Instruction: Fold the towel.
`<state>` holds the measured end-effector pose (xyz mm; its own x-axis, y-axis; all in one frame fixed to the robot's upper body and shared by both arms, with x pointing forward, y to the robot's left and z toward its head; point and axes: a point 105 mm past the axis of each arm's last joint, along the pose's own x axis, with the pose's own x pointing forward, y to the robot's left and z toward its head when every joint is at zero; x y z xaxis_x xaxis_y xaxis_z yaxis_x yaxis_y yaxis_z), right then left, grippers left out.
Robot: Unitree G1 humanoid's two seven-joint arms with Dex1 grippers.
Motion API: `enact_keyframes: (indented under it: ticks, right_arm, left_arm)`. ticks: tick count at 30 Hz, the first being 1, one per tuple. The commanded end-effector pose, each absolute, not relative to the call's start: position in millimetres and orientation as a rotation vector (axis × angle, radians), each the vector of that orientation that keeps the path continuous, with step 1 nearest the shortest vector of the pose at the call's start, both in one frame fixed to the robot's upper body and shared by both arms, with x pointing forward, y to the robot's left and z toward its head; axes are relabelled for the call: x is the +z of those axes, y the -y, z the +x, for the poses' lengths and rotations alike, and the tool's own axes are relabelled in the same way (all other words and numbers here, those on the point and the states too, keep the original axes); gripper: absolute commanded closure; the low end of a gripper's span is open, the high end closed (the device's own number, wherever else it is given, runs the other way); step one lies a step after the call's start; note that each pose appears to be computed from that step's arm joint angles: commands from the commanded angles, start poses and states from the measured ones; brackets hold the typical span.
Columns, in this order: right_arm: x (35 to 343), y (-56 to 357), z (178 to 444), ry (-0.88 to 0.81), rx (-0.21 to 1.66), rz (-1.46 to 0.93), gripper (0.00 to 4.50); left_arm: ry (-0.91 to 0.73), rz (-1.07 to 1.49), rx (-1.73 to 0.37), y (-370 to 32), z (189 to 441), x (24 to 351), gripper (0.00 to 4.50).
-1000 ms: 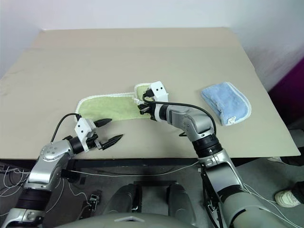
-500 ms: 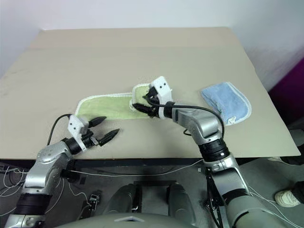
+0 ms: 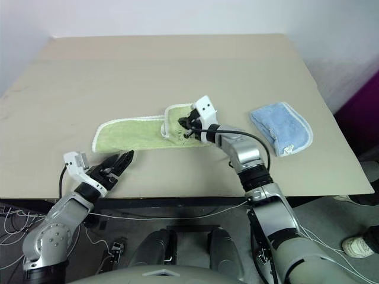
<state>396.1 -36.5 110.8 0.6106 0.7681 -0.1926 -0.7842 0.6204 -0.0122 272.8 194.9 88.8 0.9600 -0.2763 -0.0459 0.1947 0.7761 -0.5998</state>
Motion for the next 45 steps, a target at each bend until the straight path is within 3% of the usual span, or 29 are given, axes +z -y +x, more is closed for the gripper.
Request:
enact_keyframes:
  ticks: [1,5,11,17,29,33,43,45]
  right_arm:
    - [97.0,28.6,396.8,-0.175,0.919,-0.173,4.48]
    - [86.1,30.8,393.1,-0.181,0.923,-0.179,4.48]
    - [146.9,44.8,392.6,0.026,0.905,-0.062,4.48]
    - [177.9,67.0,391.0,0.1,0.831,-0.018,4.48]
    - [175.3,76.3,384.0,0.091,0.776,-0.017,4.48]
    - [172.1,78.3,382.3,0.085,0.763,-0.02,4.5]
    - [160.2,76.8,380.2,0.053,0.756,-0.023,4.5]
    - [159.1,76.2,380.3,0.049,0.757,-0.023,4.5]
  left_arm:
    - [-0.137,-0.729,-0.191,-193.7,268.5,94.8,0.0]
    - [-0.178,-0.844,-0.121,-186.3,268.4,89.3,0.0]
    - [-0.175,-1.039,0.047,-202.0,275.5,82.0,0.0]
    - [-0.153,-1.134,0.176,-226.4,285.7,75.6,0.0]
    - [-0.148,-1.124,0.195,-253.1,314.5,74.5,0.0]
    - [-0.127,-1.136,0.207,-257.2,315.8,75.3,0.94]
    - [-0.013,-1.145,0.249,-275.8,310.9,85.9,4.49]
    - [-0.002,-1.128,0.235,-276.8,310.3,88.8,4.49]
